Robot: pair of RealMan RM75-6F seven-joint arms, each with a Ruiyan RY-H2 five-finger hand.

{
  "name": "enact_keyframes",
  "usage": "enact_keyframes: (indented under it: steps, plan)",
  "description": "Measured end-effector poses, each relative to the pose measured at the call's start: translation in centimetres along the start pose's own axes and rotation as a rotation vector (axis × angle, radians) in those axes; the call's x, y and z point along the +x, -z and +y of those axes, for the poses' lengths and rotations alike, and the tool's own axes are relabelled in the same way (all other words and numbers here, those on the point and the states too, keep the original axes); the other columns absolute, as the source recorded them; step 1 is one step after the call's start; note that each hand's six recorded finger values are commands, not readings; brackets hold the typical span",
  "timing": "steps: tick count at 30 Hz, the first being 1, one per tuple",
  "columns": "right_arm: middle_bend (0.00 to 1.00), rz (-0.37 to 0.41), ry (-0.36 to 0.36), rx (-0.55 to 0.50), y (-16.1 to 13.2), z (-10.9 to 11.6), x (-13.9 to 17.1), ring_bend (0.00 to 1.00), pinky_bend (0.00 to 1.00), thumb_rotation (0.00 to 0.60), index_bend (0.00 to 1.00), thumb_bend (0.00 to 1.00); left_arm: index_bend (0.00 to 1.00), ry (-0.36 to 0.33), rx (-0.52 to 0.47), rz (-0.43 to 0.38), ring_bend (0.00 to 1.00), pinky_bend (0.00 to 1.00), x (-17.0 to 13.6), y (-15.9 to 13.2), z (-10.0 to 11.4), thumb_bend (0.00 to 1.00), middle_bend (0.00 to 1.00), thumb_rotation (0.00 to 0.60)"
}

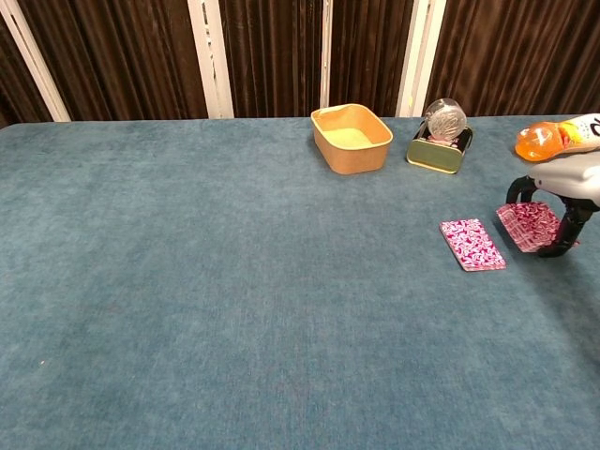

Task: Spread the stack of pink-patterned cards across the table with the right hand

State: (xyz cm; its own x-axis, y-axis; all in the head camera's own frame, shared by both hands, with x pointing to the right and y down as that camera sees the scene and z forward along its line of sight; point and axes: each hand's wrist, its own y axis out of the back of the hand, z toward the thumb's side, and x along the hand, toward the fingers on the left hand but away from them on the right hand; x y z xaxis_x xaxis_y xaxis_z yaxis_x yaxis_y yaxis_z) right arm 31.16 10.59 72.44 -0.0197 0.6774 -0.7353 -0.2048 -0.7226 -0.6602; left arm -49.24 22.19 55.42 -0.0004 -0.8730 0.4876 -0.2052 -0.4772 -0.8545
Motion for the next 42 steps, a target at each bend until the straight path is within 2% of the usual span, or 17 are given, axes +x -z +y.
enact_keyframes:
  steps: [6, 16, 27, 31, 34, 36, 42]
  plan:
    - [0.29, -0.001, -0.016, -0.003, -0.2, -0.8, -0.3, 0.06, 0.00, 0.600, 0.29, 0.25, 0.00, -0.001, 0.000, 0.002, 0.00, 0.00, 0.0, 0.1, 0.0, 0.00, 0.00, 0.600]
    - [0.17, -0.006, -0.014, 0.001, 0.0, -0.8, -0.4, 0.02, 0.00, 0.600, 0.18, 0.25, 0.00, -0.001, -0.001, 0.001, 0.00, 0.00, 0.0, 0.0, 0.0, 0.00, 0.00, 0.600]
    - [0.16, -0.019, -0.026, 0.007, 0.4, -1.0, -0.4, 0.02, 0.00, 0.600, 0.16, 0.25, 0.00, -0.001, 0.000, 0.000, 0.00, 0.00, 0.0, 0.0, 0.0, 0.00, 0.00, 0.600]
    - [0.24, -0.025, -0.032, 0.010, 0.5, -1.1, -0.4, 0.04, 0.00, 0.600, 0.27, 0.25, 0.00, 0.000, 0.000, 0.001, 0.00, 0.00, 0.0, 0.0, 0.0, 0.00, 0.00, 0.600]
    - [0.35, -0.031, -0.034, 0.006, 0.6, -1.1, -0.5, 0.10, 0.00, 0.600, 0.40, 0.25, 0.00, 0.000, 0.000, 0.001, 0.00, 0.00, 0.0, 0.1, 0.0, 0.00, 0.00, 0.600]
    - [0.40, -0.033, -0.029, 0.002, 0.7, -1.1, -0.5, 0.14, 0.00, 0.600, 0.46, 0.25, 0.00, 0.000, 0.000, 0.001, 0.00, 0.00, 0.0, 0.1, 0.0, 0.00, 0.00, 0.600]
    - [0.43, -0.030, 0.006, -0.002, 0.6, -0.7, -0.4, 0.16, 0.00, 0.600, 0.50, 0.25, 0.00, -0.001, 0.000, 0.001, 0.00, 0.00, 0.0, 0.0, 0.0, 0.00, 0.00, 0.600]
